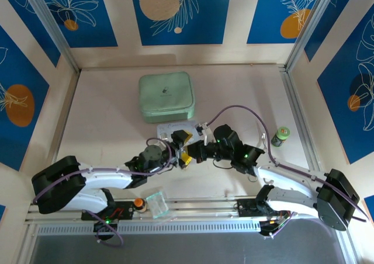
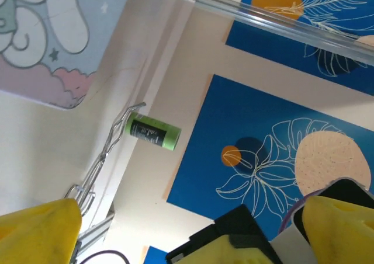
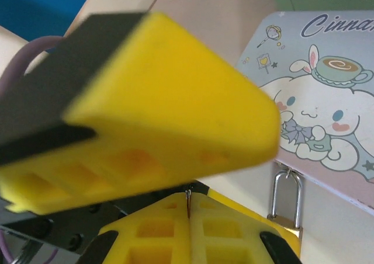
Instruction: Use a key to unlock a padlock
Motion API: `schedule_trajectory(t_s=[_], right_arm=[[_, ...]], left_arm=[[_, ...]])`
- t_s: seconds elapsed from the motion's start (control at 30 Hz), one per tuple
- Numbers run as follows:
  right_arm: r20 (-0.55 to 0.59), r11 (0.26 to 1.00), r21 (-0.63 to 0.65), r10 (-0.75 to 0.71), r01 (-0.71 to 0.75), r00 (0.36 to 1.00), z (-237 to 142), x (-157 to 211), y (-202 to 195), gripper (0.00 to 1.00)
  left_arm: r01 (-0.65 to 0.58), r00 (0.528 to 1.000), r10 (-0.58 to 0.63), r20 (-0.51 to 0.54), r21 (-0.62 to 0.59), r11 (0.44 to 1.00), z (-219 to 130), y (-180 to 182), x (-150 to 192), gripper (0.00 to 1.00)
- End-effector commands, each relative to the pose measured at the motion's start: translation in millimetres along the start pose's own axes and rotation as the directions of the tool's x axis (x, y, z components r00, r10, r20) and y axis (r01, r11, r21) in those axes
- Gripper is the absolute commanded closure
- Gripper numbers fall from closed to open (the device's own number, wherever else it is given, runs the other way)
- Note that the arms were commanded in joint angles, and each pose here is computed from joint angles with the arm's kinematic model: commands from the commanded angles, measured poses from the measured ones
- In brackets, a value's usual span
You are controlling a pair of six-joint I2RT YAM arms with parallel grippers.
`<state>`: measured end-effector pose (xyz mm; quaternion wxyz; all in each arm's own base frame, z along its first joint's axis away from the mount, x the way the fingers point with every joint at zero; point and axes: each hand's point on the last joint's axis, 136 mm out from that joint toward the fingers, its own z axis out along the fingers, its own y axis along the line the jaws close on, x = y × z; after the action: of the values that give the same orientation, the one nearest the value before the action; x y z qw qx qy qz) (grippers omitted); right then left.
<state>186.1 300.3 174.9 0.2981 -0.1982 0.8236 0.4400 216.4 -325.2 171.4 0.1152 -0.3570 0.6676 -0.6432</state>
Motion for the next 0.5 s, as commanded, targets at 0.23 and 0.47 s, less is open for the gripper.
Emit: schedule_trajectory(t_s=[0.23,0.47], right_arm=[[0.069,1.000,0.001,-0.009,0.009,0.998,-10.7,-12.4,7.0,1.00],[0.073,1.000,0.011,-0.003,0.003,0.997,-16.3,-10.2,2.2,1.00]], left_arm=[[0.046,0.997,-0.045,0.067,-0.021,0.999,-9.3,5.8,-11.5,0.51],[0.033,0.995,-0.027,0.098,-0.056,0.998,-12.6,10.8,-17.2,0.72]])
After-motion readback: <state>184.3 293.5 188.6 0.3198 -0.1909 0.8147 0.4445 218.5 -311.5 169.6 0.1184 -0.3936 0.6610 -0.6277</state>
